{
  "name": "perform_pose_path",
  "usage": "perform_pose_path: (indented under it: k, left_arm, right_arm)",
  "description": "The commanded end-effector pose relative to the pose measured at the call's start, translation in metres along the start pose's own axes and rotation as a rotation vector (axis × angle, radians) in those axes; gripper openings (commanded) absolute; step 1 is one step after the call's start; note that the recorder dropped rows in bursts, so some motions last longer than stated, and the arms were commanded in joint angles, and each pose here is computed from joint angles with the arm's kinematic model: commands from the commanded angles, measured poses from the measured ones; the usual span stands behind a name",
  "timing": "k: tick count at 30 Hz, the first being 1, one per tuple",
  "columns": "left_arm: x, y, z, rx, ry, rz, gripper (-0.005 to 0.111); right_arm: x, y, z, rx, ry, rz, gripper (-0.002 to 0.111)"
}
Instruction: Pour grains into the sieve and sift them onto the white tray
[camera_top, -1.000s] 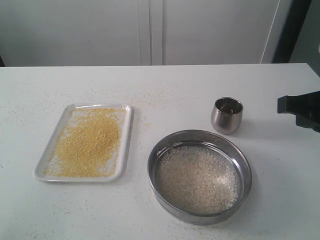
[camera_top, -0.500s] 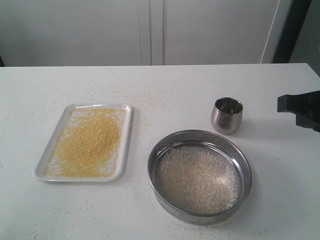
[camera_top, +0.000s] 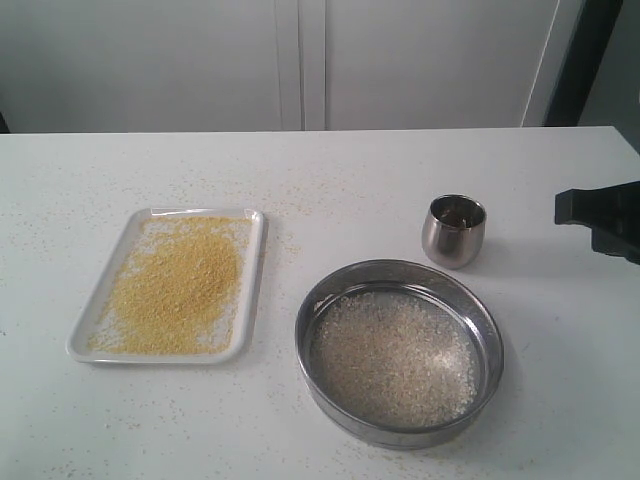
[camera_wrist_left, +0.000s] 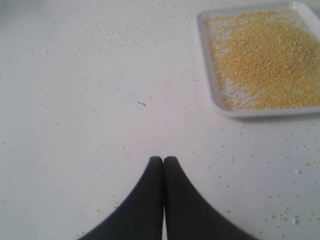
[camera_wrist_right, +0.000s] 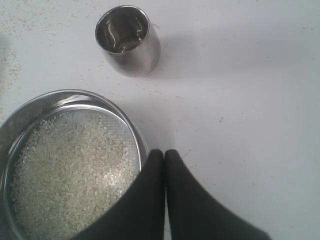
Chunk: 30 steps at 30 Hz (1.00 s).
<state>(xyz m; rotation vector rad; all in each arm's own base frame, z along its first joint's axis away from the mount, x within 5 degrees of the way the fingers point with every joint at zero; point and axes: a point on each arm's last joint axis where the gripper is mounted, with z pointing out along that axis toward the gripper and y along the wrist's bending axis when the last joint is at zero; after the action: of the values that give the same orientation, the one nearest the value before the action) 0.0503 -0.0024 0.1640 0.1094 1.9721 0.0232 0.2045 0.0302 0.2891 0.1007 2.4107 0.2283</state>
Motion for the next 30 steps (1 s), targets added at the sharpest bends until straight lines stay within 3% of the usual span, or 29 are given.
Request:
perform_pose_path:
  k: [1, 13, 30]
  left_arm:
    - [0.001, 0.000, 0.000, -0.001, -0.002, -0.006, 0.000]
    - [0.001, 0.000, 0.000, -0.001, -0.004, -0.006, 0.000]
    - [0.001, 0.000, 0.000, -0.001, -0.004, -0.006, 0.000]
  right_arm:
    - [0.000, -0.001, 0.000, 0.005, -0.006, 0.003, 0.000]
    - [0.000, 0.000, -0.015, -0.008, -0.063, -0.001, 0.000]
    - [0.012, 0.001, -0.094, -0.062, -0.360, -0.030, 0.000]
